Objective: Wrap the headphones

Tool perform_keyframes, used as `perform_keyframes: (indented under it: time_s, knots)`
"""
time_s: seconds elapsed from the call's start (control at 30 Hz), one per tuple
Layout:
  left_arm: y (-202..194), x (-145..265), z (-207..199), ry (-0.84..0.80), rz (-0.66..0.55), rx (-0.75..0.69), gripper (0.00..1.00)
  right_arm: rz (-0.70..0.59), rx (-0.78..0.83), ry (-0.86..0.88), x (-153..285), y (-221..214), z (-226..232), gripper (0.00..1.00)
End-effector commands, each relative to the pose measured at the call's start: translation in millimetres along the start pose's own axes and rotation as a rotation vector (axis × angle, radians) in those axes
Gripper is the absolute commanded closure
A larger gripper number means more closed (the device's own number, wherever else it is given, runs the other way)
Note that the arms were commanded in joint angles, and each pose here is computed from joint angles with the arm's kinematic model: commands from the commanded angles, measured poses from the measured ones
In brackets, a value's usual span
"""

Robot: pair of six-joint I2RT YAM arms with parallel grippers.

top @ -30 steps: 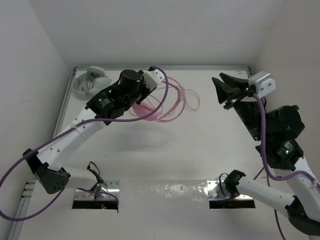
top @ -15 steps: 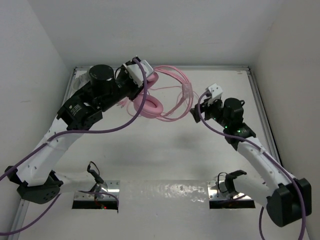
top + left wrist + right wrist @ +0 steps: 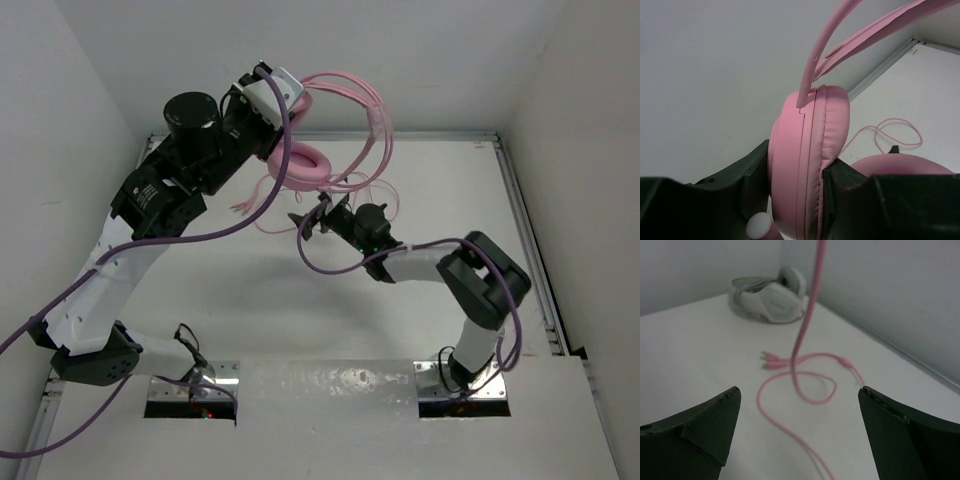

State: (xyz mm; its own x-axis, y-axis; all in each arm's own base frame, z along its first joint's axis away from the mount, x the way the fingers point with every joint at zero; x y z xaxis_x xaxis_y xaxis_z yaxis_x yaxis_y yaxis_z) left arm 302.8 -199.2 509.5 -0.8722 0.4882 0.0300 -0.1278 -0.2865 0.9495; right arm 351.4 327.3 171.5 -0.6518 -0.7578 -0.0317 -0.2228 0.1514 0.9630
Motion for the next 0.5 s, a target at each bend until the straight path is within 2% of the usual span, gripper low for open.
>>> perform_keyframes:
  time_s: [0.0,0.13,0.17,0.2,0.23,0.27,0.3,0.33,0.37,0.43,0.47]
  knots:
    - [53,17,25,0.078,-0.168,0.056,1.0,-0.227,-0.01,-0.243,-39,58,-54,0.01]
    - [56,17,31,0.111,-0.173,0.067,1.0,-0.197,-0.055,-0.18,-81,39,-45,0.01]
    - [58,18,32,0.118,-0.178,0.07,1.0,-0.194,-0.106,-0.173,-89,34,-43,0.06]
    - [59,17,33,0.123,-0.18,0.072,1.0,-0.206,-0.126,-0.181,-100,38,-46,0.14]
    - [60,18,36,0.136,-0.18,0.072,1.0,-0.172,-0.15,-0.184,-107,17,-42,0.33]
    - [60,18,38,0.146,-0.178,0.075,1.0,-0.169,-0.176,-0.184,-111,12,-41,0.45]
    - [61,19,40,0.159,-0.178,0.077,1.0,-0.17,-0.181,-0.179,-114,10,-40,0.71]
    - [58,18,45,0.194,-0.161,0.077,1.0,-0.155,-0.191,-0.174,-114,0,-37,0.89]
    - [55,18,48,0.212,-0.15,0.072,1.0,-0.172,-0.218,-0.168,-110,3,-34,0.99]
    - [46,14,55,0.268,-0.108,0.047,1.0,-0.133,-0.239,-0.159,-88,-16,-25,1.0]
    - [41,13,57,0.286,-0.09,0.032,1.0,-0.19,-0.23,-0.164,-76,6,-28,1.0]
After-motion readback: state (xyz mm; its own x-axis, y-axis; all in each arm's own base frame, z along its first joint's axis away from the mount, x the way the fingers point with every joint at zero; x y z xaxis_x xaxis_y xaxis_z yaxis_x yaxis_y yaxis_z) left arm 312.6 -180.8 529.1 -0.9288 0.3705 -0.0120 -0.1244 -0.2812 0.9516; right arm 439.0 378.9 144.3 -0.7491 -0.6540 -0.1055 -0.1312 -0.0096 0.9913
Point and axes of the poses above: each gripper's point midway between its finger pads, its own x axis back along the fingers, its own z axis along the line the jaws close on, y = z × x, the point moved 1 cm from there along x, back along the fingers, and after that the axes turned 8 degrees about x, right-handed, at the moved point
